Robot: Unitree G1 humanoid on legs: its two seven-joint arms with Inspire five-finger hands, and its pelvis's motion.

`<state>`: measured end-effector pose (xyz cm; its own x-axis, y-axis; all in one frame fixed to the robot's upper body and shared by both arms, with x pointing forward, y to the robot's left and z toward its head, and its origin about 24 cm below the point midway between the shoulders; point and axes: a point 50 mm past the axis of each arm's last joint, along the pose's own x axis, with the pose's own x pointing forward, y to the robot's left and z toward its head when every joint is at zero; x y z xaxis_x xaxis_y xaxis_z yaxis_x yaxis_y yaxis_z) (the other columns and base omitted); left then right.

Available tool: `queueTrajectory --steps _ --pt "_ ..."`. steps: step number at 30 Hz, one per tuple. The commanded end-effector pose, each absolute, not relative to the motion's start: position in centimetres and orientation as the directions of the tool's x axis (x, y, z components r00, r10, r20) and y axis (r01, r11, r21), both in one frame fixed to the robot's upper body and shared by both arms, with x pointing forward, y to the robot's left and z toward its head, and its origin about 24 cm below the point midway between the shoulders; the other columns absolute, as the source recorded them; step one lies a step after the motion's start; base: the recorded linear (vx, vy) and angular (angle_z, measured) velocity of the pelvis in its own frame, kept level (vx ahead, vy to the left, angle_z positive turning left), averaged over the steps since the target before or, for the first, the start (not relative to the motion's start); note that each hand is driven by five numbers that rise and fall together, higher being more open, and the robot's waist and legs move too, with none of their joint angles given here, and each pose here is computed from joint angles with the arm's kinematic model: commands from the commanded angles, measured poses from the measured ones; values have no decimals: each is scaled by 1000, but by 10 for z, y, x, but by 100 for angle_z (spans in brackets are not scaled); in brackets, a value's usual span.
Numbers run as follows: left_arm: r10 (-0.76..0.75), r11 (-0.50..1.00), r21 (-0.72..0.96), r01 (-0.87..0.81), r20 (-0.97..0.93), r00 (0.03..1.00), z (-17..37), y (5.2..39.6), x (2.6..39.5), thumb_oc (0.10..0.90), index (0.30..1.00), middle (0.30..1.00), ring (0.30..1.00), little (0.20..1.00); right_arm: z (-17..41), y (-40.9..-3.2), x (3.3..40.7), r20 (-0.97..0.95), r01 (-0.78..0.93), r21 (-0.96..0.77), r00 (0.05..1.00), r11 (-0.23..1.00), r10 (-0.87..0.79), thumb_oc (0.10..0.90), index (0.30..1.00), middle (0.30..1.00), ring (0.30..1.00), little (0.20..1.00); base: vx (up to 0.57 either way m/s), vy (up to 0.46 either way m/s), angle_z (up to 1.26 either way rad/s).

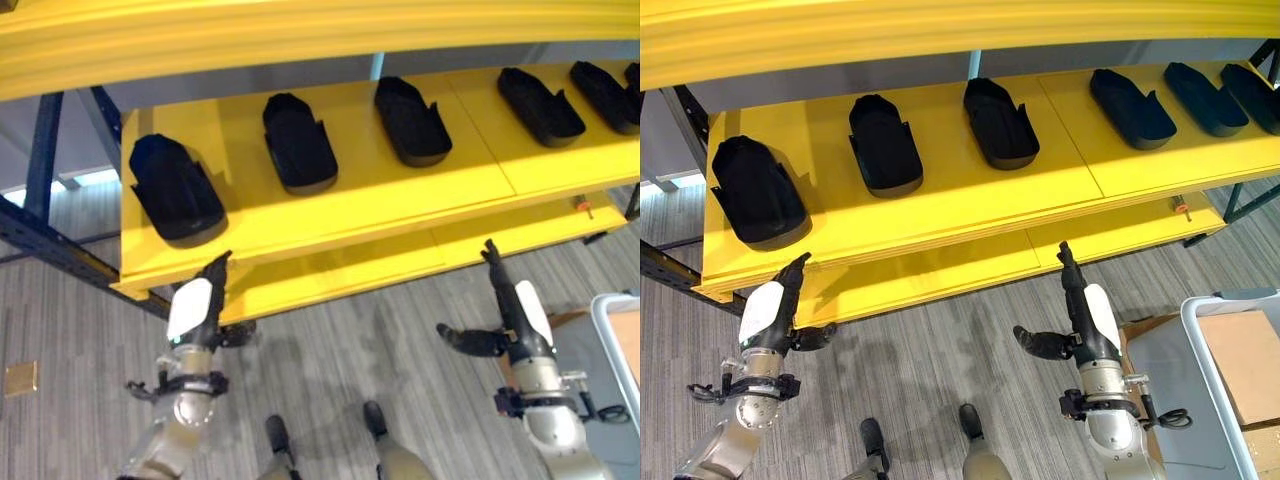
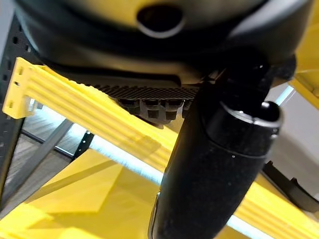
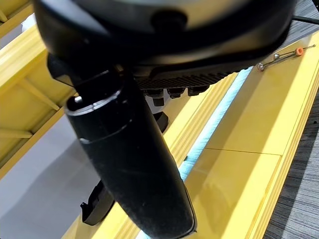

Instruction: Move parts from the plastic box to the shelf.

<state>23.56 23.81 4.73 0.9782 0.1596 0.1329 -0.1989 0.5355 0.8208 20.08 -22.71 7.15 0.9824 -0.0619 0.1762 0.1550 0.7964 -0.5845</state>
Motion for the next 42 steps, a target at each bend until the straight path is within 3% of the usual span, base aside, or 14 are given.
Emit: queueTrajectory --steps 1,42 --pt "124 491 797 -352 336 934 85 235 259 900 1000 1000 1000 1000 115 -229 213 412 289 -577 911 764 -34 900 1000 1000 1000 1000 0 0 0" --pt "294 331 826 -457 370 881 94 267 292 900 1000 1000 1000 1000 119 -224 225 442 304 -562 897 770 -32 900 1000 1000 1000 1000 2 0 -1"
